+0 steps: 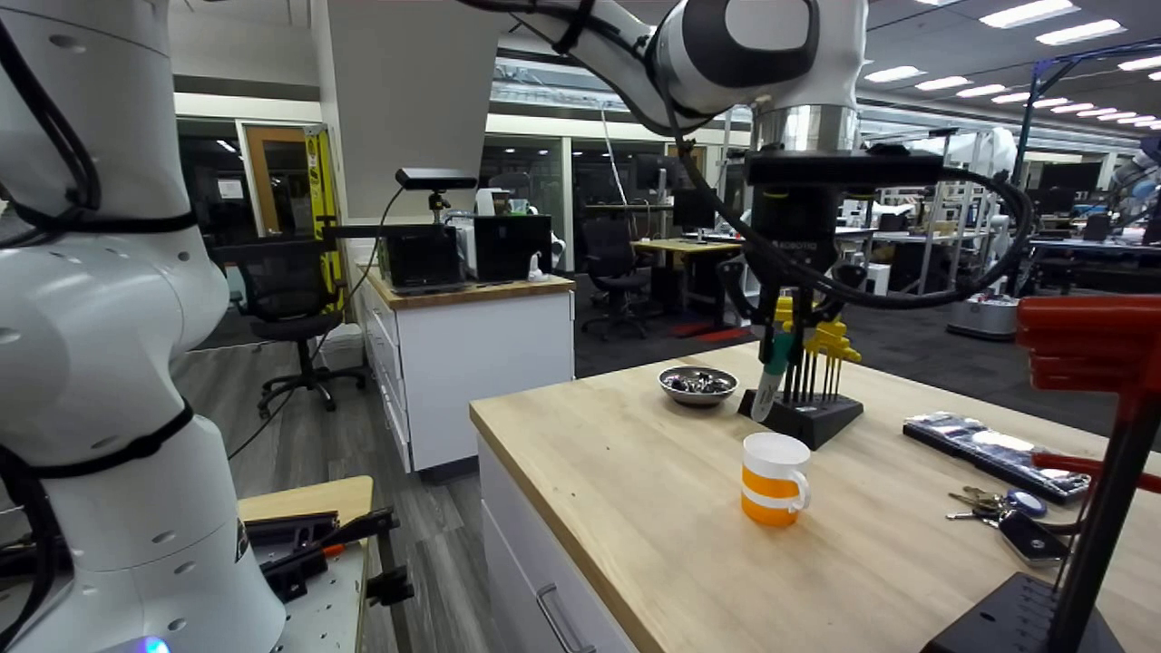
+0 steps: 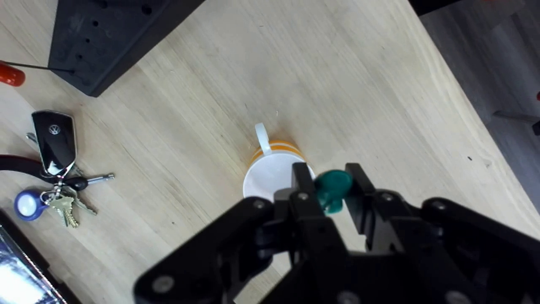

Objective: Remove the green marker from the white and orange mug and place it on the table

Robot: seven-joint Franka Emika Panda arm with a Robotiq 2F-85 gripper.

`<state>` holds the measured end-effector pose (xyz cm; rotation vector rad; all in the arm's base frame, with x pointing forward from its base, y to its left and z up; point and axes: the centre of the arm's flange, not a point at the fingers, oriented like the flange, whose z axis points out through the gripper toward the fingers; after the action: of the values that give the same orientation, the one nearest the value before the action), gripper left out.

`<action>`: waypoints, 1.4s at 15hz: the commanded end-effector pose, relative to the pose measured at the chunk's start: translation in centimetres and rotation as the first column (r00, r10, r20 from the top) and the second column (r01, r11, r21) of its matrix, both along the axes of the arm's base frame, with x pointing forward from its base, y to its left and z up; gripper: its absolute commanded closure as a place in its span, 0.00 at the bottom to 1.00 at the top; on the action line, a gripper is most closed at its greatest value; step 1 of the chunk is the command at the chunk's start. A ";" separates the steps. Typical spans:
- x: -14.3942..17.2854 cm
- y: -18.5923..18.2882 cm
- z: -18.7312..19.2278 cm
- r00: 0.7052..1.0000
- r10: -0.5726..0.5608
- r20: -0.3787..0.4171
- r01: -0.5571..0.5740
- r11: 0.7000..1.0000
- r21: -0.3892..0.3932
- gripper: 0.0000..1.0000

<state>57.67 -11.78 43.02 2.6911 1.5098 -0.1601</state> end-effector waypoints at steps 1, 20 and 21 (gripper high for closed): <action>-0.3 2.2 2.7 0.996 -0.083 -0.035 0.083 0.997 -0.006 0.94; 1.6 10.1 -6.7 0.761 -0.641 -0.096 0.646 0.763 0.024 0.94; 1.9 10.3 -7.2 0.748 -0.658 -0.087 0.662 0.749 0.032 0.94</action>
<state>59.08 -2.39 37.30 3.1389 0.6187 -0.2997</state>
